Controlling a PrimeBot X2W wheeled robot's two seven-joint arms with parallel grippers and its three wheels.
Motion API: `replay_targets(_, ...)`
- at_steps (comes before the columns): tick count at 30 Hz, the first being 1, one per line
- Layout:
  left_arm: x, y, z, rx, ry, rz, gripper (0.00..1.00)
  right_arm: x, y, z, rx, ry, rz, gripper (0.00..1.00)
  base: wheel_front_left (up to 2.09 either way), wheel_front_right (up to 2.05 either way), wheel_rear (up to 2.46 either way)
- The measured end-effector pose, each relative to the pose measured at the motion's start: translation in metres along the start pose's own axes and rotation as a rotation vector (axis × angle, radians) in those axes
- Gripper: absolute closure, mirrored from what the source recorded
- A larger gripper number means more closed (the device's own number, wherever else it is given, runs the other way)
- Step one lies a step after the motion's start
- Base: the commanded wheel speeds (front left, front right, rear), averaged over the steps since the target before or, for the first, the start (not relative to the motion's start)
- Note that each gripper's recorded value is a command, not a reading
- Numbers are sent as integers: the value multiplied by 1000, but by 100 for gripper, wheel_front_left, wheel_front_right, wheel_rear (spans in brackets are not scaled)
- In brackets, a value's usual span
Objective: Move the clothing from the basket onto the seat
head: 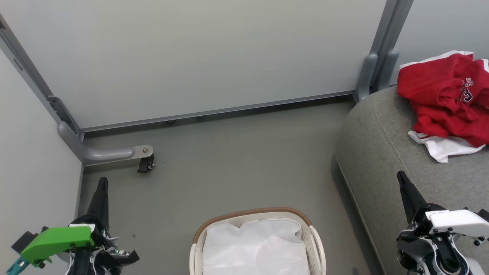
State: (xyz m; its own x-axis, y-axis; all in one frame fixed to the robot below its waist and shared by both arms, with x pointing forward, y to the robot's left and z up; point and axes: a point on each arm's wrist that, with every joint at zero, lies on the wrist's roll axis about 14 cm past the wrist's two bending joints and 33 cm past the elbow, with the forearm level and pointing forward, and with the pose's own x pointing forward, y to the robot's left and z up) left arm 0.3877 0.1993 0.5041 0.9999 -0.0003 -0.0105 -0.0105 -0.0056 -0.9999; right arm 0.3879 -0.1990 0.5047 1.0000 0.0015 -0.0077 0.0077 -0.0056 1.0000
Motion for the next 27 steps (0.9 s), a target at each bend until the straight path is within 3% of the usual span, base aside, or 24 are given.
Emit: replay_targets(27, 0, 0, 0, 0, 0, 0, 100, 0, 0, 0, 0, 0, 0, 100, 0, 0, 0)
